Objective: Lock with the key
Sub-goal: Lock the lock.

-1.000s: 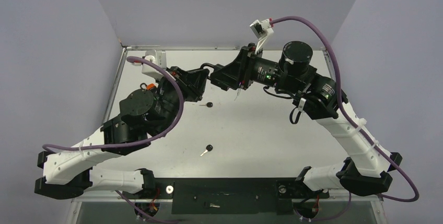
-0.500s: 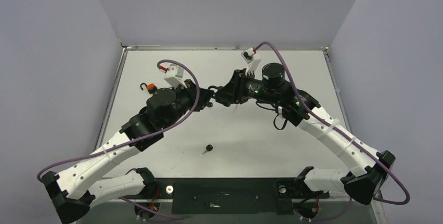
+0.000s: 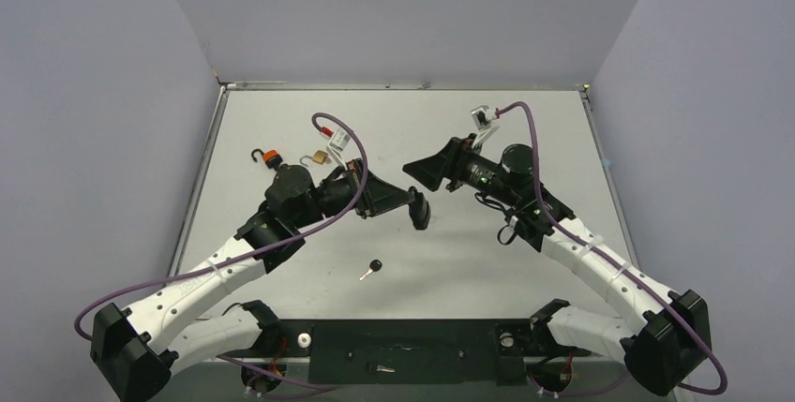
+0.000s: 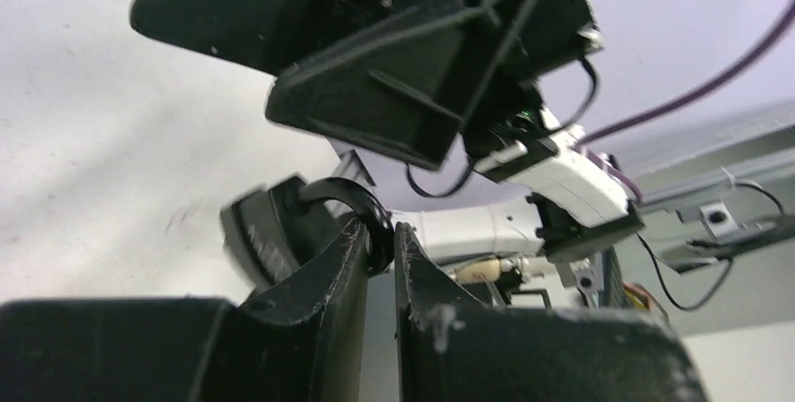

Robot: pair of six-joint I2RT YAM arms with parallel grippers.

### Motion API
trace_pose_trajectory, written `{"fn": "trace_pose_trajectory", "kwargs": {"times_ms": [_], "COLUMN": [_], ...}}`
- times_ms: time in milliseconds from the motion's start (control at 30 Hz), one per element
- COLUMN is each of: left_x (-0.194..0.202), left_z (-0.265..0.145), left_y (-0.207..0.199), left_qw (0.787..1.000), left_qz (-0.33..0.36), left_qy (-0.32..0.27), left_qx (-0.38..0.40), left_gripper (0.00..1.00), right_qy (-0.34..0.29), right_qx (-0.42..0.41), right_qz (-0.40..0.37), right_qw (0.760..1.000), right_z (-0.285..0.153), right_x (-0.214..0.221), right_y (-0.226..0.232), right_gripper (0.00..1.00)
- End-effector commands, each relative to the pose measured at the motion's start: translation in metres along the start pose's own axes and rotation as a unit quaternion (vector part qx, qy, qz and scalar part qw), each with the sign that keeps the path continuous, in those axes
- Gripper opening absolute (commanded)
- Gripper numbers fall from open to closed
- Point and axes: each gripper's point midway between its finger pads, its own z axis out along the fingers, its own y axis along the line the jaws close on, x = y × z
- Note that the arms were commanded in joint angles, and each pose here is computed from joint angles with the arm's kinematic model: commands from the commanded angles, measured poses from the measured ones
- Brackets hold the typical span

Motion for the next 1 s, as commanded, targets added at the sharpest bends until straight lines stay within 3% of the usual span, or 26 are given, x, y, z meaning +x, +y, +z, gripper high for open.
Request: {"fn": "trace_pose_trajectory", "kwargs": {"times_ms": [0,200,300,400,567,767,967], "left_x": [-0.016,-0.02,-0.026,-0.037,-0.056,-0.072,-0.078], "left_z": [-0.023,-0.031,-0.037,-0.048,-0.068,-0.082,-0.084], "left_y": [-0.084,-0.084,-0.097,-0.126,-0.182,-0.223,-0.237], "left_qw": [0.988,0.987,0.983,0.971,0.942,0.923,0.916], "left_qz": [0.049,0.057,0.06,0.053,0.041,0.052,0.059], "left_qy": [0.0,0.01,0.012,0.011,-0.003,-0.017,-0.02], "left_qx": [0.15,0.153,0.175,0.232,0.333,0.381,0.397], "left_gripper": [0.0,0.0,0.0,0.0,0.0,0.0,0.0], "right_qy": [-0.085,-0.104,-0.128,-0.147,-0.123,-0.087,-0.066], "right_qx": [-0.065,-0.104,-0.177,-0.267,-0.358,-0.366,-0.344], "right_qz": [-0.016,-0.028,-0.032,-0.022,-0.027,-0.059,-0.081], "right_qw": [0.994,0.989,0.975,0.952,0.925,0.925,0.933], "right_z": [-0.022,-0.049,-0.071,-0.097,-0.112,-0.098,-0.083], "right_x": [-0.038,-0.05,-0.059,-0.06,-0.052,-0.044,-0.035], "right_y": [0.018,0.031,0.049,0.074,0.107,0.134,0.144], "right_gripper": [0.78,0.83,0.84,0.84,0.84,0.81,0.78]}}
